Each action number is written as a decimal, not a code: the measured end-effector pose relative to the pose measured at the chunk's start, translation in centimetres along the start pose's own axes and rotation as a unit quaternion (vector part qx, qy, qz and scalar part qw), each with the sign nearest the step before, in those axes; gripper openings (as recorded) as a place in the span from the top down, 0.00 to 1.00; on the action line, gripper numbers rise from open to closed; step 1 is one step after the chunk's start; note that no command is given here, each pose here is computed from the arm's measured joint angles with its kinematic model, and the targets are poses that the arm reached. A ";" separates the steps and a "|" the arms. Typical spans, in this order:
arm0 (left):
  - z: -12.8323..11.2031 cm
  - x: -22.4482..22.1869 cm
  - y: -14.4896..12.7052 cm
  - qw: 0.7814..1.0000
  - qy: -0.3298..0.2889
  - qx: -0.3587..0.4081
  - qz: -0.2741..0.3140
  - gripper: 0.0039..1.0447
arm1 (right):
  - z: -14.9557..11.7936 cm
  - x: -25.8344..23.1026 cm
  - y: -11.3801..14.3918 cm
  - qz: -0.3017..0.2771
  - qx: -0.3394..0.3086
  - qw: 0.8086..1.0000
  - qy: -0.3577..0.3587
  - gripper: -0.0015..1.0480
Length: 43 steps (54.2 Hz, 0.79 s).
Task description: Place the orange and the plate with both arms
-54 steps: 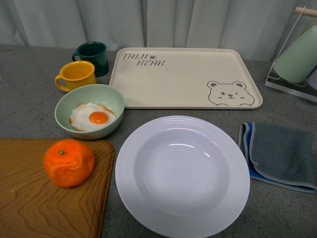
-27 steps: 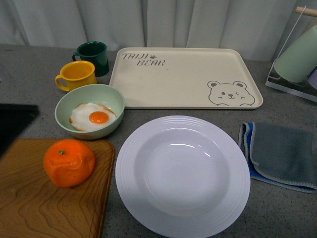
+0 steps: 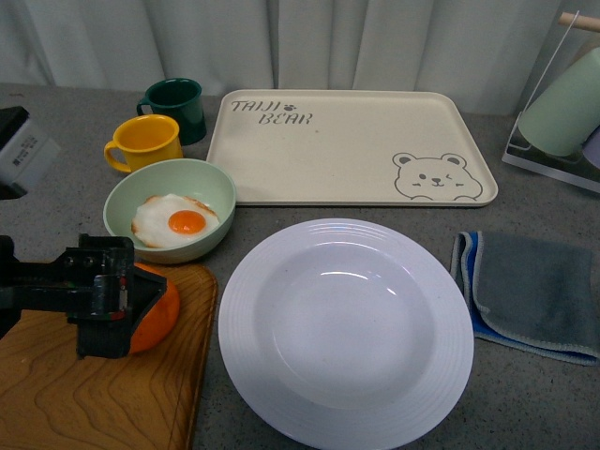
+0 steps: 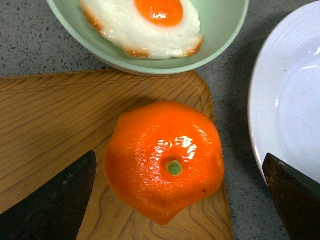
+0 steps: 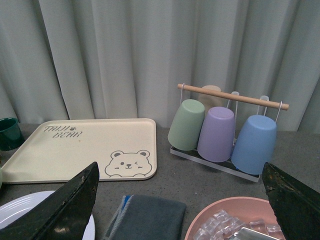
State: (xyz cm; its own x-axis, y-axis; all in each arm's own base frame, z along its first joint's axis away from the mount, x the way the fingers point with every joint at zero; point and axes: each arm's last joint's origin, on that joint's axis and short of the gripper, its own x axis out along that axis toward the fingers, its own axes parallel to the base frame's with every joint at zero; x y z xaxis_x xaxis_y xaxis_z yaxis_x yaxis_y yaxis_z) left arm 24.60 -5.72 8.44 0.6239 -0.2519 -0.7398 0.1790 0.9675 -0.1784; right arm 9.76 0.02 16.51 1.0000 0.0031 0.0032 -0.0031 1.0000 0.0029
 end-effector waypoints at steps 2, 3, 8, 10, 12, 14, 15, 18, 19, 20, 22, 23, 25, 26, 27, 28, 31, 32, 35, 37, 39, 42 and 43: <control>-0.1 0.3 0.0 1.000 0.005 0.001 0.001 0.06 | 0.0 0.0 0.0 0.000 0.000 1.000 0.000 0.09; -0.2 0.4 0.1 1.000 0.008 0.001 0.001 0.06 | 0.0 0.0 0.0 0.000 0.000 1.000 0.000 0.09; -0.5 0.9 0.2 1.000 0.019 -0.001 0.003 0.06 | 0.0 0.0 0.0 0.000 0.000 1.000 0.000 0.09; -0.5 1.1 0.2 1.000 0.021 -0.004 0.004 0.06 | 0.0 0.0 0.0 0.000 0.000 1.000 0.000 0.09; -0.5 1.2 0.2 1.000 0.021 -0.004 0.004 0.06 | 0.0 0.0 0.0 0.000 0.000 1.000 0.000 0.09; -0.4 1.4 0.2 1.000 0.021 -0.004 0.003 0.06 | 0.0 0.0 0.0 0.000 0.000 1.000 0.000 0.09; -0.4 1.4 0.2 1.000 0.021 -0.005 0.003 0.06 | 0.0 0.0 0.0 0.000 0.000 1.000 0.000 0.09; -0.3 1.6 0.2 1.000 0.019 -0.004 0.003 0.06 | 0.0 0.0 0.0 0.000 0.000 1.000 0.000 0.09; -0.2 1.6 0.2 1.000 0.018 -0.004 0.003 0.06 | 0.0 0.0 0.0 0.000 0.000 1.000 0.000 0.09; -0.2 1.7 0.2 1.000 0.018 -0.004 0.003 0.06 | 0.0 0.0 0.0 0.000 0.000 1.000 0.000 0.09; -0.2 1.8 0.2 1.000 0.017 -0.004 0.006 0.10 | 0.0 0.0 0.0 0.000 0.000 1.000 0.000 0.09; -0.1 1.9 0.2 1.000 0.016 -0.004 0.007 0.13 | 0.0 0.0 0.0 0.000 0.000 1.000 0.000 0.09; -0.1 2.0 0.3 1.000 0.018 -0.004 0.007 0.20 | 0.0 0.0 0.0 0.000 0.000 1.000 0.000 0.09; -0.1 2.1 0.3 1.000 0.019 -0.004 0.006 0.23 | 0.0 0.0 0.0 0.000 0.000 1.000 0.000 0.09; -0.1 2.1 0.3 1.000 0.020 -0.004 0.006 0.27 | 0.0 0.0 0.0 0.000 0.000 1.000 0.000 0.09; -0.1 2.2 0.3 1.000 0.020 -0.005 0.006 0.30 | 0.0 0.0 0.0 0.000 0.000 1.000 0.000 0.09; 0.0 2.2 0.4 1.000 0.021 -0.006 0.008 0.36 | 0.0 0.0 0.0 0.000 0.000 1.000 0.000 0.09; 0.0 2.2 0.4 1.000 0.022 -0.006 0.007 0.39 | 0.0 0.0 0.0 0.000 0.000 1.000 0.000 0.09; 0.0 2.2 0.3 1.000 0.025 -0.007 0.006 0.45 | 0.0 0.0 0.0 0.000 0.000 1.000 0.000 0.09; 0.1 1.9 0.2 1.000 0.026 -0.007 0.004 0.48 | 0.0 0.0 0.0 0.000 0.000 1.000 0.000 0.09; 0.2 1.6 -0.1 1.000 0.028 -0.010 -0.001 0.49 | 0.0 0.0 0.0 0.000 0.000 1.000 0.000 0.09; 0.7 0.8 -1.0 1.000 0.018 -0.007 -0.015 0.49 | 0.0 0.0 0.0 0.000 0.000 1.000 0.000 0.09; 0.9 0.5 -1.4 1.000 0.012 -0.004 -0.019 0.50 | 0.0 0.0 0.0 0.000 0.000 1.000 0.000 0.09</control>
State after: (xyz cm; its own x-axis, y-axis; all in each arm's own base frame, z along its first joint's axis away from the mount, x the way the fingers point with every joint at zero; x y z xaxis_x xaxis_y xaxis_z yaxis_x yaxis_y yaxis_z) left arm 25.33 -7.26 8.92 0.5976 -0.2886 -0.7480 0.1966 0.9572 -0.2123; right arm 9.76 0.02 16.51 1.0000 0.0034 0.0032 -0.0034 1.0000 0.0029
